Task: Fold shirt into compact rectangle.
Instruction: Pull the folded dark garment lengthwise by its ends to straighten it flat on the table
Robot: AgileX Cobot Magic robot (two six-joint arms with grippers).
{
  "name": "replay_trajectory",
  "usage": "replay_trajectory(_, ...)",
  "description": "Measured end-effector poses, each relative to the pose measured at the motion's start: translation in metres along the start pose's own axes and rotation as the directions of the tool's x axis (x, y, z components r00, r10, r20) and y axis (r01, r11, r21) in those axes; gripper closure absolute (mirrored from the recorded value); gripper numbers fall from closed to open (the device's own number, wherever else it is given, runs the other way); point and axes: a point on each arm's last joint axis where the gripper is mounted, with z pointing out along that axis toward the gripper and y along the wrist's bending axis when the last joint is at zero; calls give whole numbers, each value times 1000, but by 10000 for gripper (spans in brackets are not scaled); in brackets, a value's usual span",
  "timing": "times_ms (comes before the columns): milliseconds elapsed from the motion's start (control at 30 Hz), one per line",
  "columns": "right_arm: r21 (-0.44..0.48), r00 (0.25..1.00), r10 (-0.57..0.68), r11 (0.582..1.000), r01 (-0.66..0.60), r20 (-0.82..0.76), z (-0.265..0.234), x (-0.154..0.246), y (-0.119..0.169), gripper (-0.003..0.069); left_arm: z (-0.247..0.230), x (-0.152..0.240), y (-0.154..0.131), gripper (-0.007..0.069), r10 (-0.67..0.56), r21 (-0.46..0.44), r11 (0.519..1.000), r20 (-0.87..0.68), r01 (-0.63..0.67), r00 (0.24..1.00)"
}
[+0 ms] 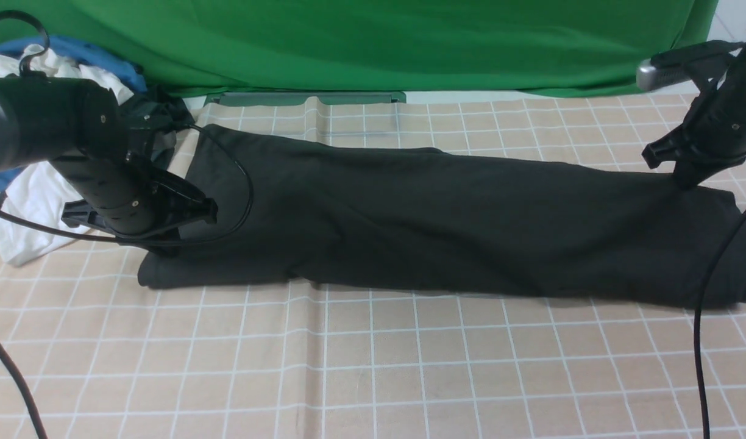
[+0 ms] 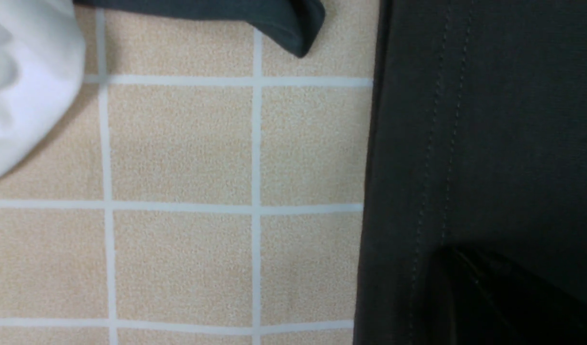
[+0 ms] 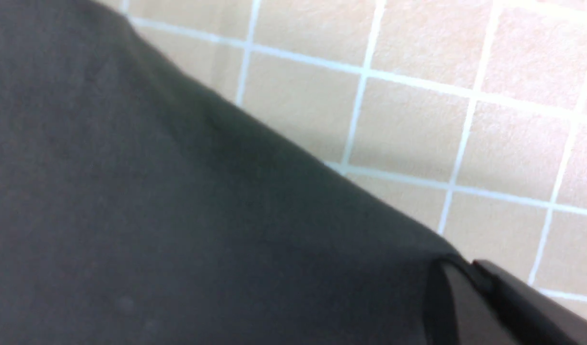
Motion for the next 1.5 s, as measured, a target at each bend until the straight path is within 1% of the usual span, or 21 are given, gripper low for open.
replay_trajectory(167, 11, 999, 1, 1000, -2, 49, 11, -5, -3, 608, 0, 0, 0, 606, 0, 0, 1000, 0, 0, 1000)
replay_trajectory(267, 17, 997, -1, 1000, 0, 76, 20, -8, -3, 570, 0, 0, 0, 606, 0, 0, 1000, 0, 0, 1000)
replay_trajectory(333, 23, 996, 4, 1000, -6, 85, 24, -9, -5, 497, 0, 0, 0, 606, 0, 0, 1000, 0, 0, 1000)
replay_trajectory(367, 23, 996, 6, 1000, -8, 86, 24, -9, -5, 478, 0, 0, 0, 606, 0, 0, 1000, 0, 0, 1000)
replay_trajectory(433, 25, 997, 16, 1000, -18, 77, 21, -8, -6, 344, -4, -1, 0, 606, 1, 0, 1000, 11, -1, 1000)
replay_trajectory(467, 24, 998, 20, 999, -22, 64, 15, -6, -6, 303, -10, -1, 0, 606, 1, 1, 1000, 25, -1, 1000)
replay_trajectory(533, 22, 999, 25, 999, -26, 40, 3, -3, -7, 269, -20, -2, 0, 606, 1, 2, 1000, 52, -1, 999)
replay_trajectory(600, 20, 1000, 29, 999, -29, 9, -12, 1, -7, 294, -31, -3, 0, 606, 1, 3, 1000, 77, -1, 997)
replay_trajectory(633, 19, 1000, 31, 999, -31, 0, -25, 3, -7, 335, -41, -2, 0, 606, 1, 4, 1000, 85, -2, 996)
replay_trajectory(667, 19, 999, 33, 999, -33, -3, -31, 5, -7, 378, -43, -1, 0, 606, 1, 4, 1000, 85, -2, 996)
replay_trajectory(767, 15, 999, 42, 999, -42, 4, -61, 10, -7, 560, -54, 4, 0, 606, 2, 3, 1000, 57, -2, 998)
replay_trajectory(800, 6, 999, 49, 999, -49, 13, -71, 12, -6, 598, -55, 6, 1, 606, 8, -5, 1000, 38, -8, 999)
replay_trajectory(867, -14, 998, 61, 998, -60, 28, -82, 14, -4, 620, -54, 7, 1, 606, 8, -5, 1000, 24, -8, 1000)
replay_trajectory(1000, -71, 995, 69, 995, -64, 68, -99, 15, 1, 623, -54, 6, 1, 600, 8, -5, 1000, 32, -8, 999)
replay_trajectory(1067, -116, 993, 79, 991, -69, 86, -104, 15, 6, 623, -49, 4, 0, 558, 8, -5, 1000, 41, -8, 999)
replay_trajectory(1133, -143, 993, 72, 988, -59, 93, -106, 14, 10, 623, -40, 4, 1, 487, 8, -5, 1000, 27, -8, 1000)
replay_trajectory(1233, -161, 994, 56, 986, -40, 96, -106, 13, 17, 623, -26, 4, 1, 370, 11, -10, 1000, -7, -11, 1000)
replay_trajectory(1267, -168, 994, 39, 985, -22, 99, -107, 12, 21, 623, -19, 5, 1, 294, 8, -11, 1000, -26, -8, 1000)
replay_trajectory(1367, -180, 994, 14, 984, 6, 108, -107, 10, 32, 623, -2, 6, 1, 137, 3, -10, 1000, -69, -4, 998)
replay_trajectory(1467, -187, 991, -1, 982, 26, 135, -108, 7, 40, 623, 9, 8, 1, 32, 1, -11, 1000, -99, -2, 995)
replay_trajectory(1500, -189, 990, -5, 982, 32, 141, -109, 6, 42, 623, 10, 8, 2, 18, -5, -8, 1000, -101, 4, 995)
